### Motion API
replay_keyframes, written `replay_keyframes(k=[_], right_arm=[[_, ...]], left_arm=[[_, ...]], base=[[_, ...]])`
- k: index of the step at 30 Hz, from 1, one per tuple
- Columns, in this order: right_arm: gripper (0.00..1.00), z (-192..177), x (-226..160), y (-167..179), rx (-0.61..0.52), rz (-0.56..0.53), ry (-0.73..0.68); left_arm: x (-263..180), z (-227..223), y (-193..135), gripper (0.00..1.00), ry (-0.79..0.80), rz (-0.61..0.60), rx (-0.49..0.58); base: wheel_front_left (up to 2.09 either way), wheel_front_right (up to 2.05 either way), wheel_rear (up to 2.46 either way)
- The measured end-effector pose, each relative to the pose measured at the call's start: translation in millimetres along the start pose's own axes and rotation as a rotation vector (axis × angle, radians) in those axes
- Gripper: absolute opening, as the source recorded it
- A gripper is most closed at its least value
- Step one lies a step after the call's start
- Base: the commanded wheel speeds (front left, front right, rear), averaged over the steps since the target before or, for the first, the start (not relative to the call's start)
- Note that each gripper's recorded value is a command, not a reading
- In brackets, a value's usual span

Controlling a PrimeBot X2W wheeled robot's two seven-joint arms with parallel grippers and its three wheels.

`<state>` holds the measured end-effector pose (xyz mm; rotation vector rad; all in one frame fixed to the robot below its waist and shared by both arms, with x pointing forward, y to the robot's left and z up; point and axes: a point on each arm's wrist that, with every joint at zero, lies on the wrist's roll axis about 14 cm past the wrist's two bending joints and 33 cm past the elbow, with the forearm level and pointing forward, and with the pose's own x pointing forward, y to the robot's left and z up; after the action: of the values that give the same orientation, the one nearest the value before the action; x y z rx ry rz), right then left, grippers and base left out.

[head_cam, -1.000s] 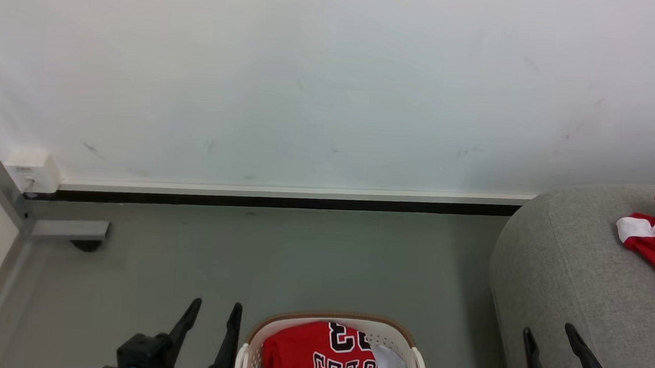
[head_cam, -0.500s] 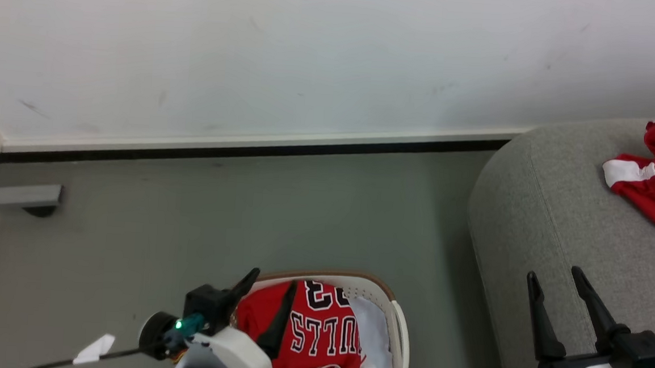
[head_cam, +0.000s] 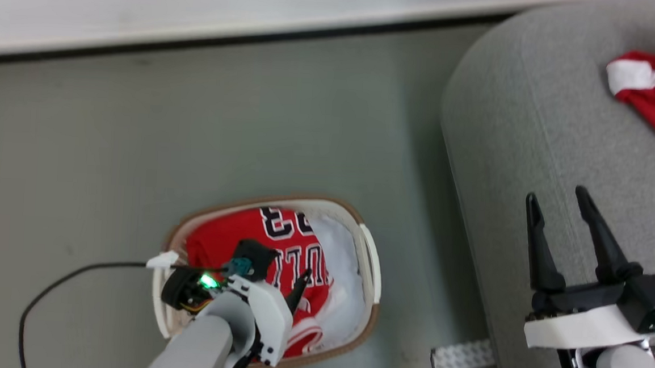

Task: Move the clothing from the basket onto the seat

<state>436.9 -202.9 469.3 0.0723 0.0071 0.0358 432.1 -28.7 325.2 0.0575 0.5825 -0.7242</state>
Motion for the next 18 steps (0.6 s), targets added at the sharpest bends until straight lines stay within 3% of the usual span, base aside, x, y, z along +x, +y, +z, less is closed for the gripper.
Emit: replay_keyframes(k=[8,18], right_arm=[[1.0,-33.7,22.7,-10.5,-0.014,-0.028,0.059],[1.0,-78.2,40.7,-18.0,-0.047,-0.032,0.135]], left_arm=[[44.6,-71.4,0.8,1.0,0.216,-0.07,-0.003],[75.1,-143.0,9.8,1.0,0.378,-0.11,0.011]], base=[[0.0,0.0,0.0],[0.0,0.0,0.0]])
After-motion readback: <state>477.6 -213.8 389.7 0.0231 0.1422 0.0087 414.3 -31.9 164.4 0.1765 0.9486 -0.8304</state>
